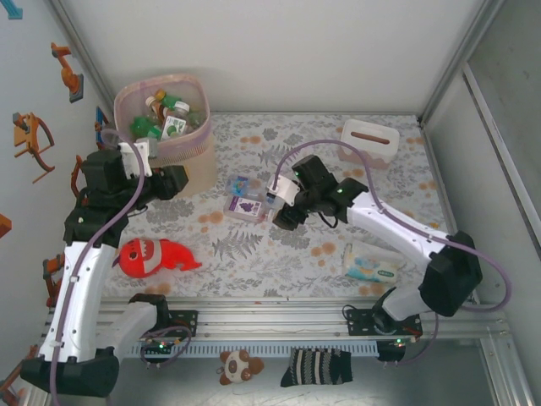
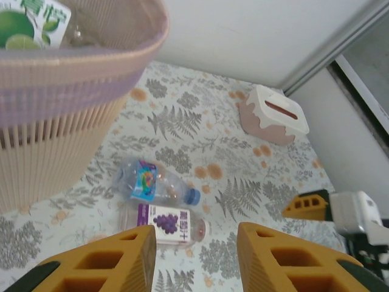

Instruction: Put the plastic bottles in the bin

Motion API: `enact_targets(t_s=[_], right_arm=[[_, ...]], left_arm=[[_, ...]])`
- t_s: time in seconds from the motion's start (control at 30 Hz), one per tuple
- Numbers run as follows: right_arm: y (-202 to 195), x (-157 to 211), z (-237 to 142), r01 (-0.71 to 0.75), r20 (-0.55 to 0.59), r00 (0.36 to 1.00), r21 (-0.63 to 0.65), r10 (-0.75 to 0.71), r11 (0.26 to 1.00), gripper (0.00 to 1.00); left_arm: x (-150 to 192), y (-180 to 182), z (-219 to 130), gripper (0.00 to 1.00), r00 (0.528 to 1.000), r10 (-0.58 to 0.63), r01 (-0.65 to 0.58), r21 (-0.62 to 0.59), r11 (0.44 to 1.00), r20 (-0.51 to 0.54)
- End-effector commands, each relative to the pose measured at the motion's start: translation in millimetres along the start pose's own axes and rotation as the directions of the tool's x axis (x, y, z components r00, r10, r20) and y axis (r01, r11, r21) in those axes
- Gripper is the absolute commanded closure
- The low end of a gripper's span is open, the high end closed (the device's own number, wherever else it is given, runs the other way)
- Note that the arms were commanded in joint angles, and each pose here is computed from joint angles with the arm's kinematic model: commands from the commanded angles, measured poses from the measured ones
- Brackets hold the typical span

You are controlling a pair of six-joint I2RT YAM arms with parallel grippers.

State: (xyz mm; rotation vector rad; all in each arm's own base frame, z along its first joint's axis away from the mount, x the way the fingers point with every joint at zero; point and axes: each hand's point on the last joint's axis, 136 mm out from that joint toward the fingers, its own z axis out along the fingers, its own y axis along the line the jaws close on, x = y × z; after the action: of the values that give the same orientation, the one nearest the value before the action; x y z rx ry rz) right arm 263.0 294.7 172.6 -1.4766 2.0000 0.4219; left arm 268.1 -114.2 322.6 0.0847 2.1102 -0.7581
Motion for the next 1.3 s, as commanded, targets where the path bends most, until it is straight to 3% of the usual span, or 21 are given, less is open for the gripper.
enact_targets(t_s=[0.0, 0.33, 0.73, 0.97, 1.27], right_arm=[[-7, -5, 20, 0.12, 0.041, 0.992, -0.021, -0.119, 0.992, 0.29], [-31, 14, 90, 0.162, -0.038, 0.986, -0.038, -0.164, 0.986, 0.26], [-35, 34, 144, 0.128, -0.086, 0.987, -0.103, -0.137, 0.986, 0.27], [-28, 50, 156, 0.109, -0.122, 0.984, -0.138, -0.126, 0.985, 0.34], [-26, 44, 143, 0.106, -0.105, 0.987, -0.136, -0.121, 0.985, 0.46]], left_arm=[[13, -1, -4, 0.61, 0.999, -0.036, 0.036, 0.001, 0.999, -0.016], [27, 0, -16, 0.61, 0.999, -0.04, 0.04, -0.019, 0.999, -0.019], [32, 0, -27, 0.61, 0.999, -0.045, 0.045, -0.037, 0.998, -0.011], [36, 1, -30, 0.61, 0.999, -0.047, 0.046, -0.046, 0.998, -0.008], [33, 6, -36, 0.59, 0.998, -0.058, 0.06, -0.081, 0.995, 0.036]])
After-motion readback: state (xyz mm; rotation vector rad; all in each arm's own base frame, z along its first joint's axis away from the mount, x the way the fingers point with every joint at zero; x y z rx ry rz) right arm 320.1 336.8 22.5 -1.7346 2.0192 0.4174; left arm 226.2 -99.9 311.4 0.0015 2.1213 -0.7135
